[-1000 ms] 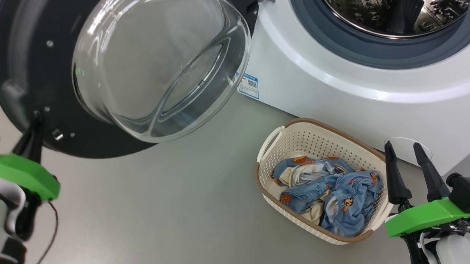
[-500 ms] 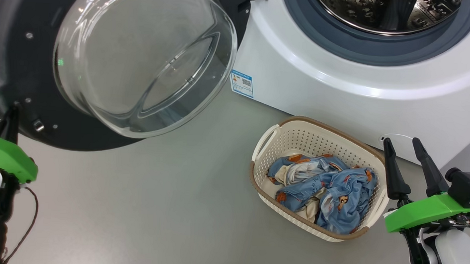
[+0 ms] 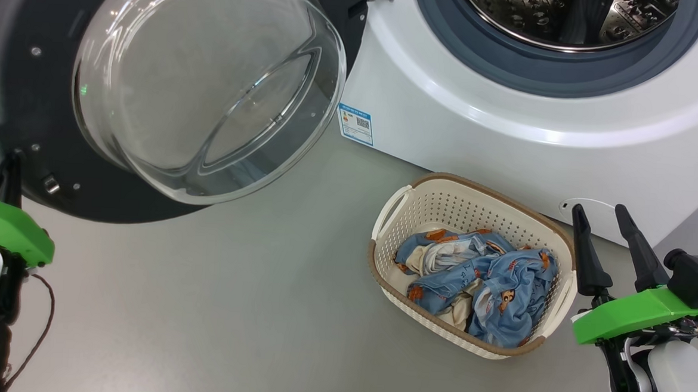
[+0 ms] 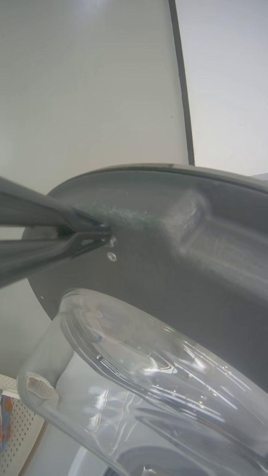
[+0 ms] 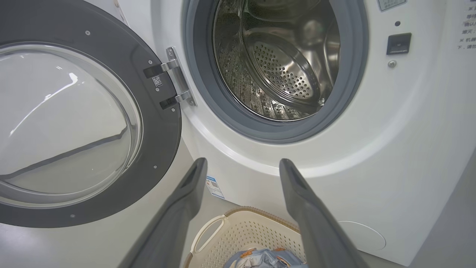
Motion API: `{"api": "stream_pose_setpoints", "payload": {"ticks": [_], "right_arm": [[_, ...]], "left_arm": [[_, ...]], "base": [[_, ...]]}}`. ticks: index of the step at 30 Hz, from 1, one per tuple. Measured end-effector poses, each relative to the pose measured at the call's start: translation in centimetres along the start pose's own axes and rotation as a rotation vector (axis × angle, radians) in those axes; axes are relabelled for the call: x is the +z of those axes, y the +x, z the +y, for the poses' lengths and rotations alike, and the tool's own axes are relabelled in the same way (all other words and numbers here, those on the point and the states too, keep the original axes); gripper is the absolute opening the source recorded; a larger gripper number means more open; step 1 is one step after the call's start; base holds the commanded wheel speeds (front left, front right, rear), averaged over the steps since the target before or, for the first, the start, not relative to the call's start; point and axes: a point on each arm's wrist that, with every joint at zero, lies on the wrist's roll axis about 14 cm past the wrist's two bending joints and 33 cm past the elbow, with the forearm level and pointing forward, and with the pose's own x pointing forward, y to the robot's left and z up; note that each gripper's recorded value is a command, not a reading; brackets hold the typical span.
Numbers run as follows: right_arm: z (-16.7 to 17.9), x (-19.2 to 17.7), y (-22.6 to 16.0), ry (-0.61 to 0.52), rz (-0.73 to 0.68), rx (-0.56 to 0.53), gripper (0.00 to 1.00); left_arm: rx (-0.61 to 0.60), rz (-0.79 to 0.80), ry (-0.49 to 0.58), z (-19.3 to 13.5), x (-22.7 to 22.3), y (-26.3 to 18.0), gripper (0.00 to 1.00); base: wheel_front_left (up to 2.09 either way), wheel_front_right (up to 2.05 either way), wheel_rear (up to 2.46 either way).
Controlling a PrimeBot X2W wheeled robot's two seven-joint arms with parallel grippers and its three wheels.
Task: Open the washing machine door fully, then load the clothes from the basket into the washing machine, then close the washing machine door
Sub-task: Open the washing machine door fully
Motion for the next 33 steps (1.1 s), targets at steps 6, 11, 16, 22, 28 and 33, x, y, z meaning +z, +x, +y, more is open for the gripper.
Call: {"api": "stream_pose_setpoints", "payload": {"ticks": [6, 11, 16, 22, 28, 33], "right_arm": [[0.3, 0.5, 0.0, -0.003, -0.012, 0.004, 1.0], [0.4, 1.0, 0.0, -0.005, -0.023, 0.004, 1.0], [0.4, 1.5, -0.3, -0.004, -0.036, -0.003, 1.0], [0.1, 2.2, -1.3, -0.008, -0.052, -0.024, 1.0], [-0.7, 3.0, -2.8, -0.01, -0.07, -0.058, 1.0], [-1.5, 3.7, -4.1, -0.017, -0.088, -0.092, 1.0]], "left_arm": [[-0.022, -0.027, -0.012, -0.5, 0.6, -0.2, 0.0], [-0.058, -0.058, -0.027, -1.5, 1.4, -0.3, 0.0], [-0.088, -0.073, -0.019, -2.0, 1.4, -0.7, 0.0], [-0.133, -0.094, -0.029, -2.9, 1.0, -1.3, 0.42], [-0.201, -0.118, -0.052, -5.1, 0.9, -1.6, 1.0], [-0.259, -0.14, -0.075, -7.3, 1.0, -1.9, 1.0]], "base": [[0.0, 0.0, 0.0], [0.0, 0.0, 0.0], [0.0, 0.0, 0.0], [0.0, 0.0, 0.0], [0.0, 0.0, 0.0], [0.0, 0.0, 0.0]]}}
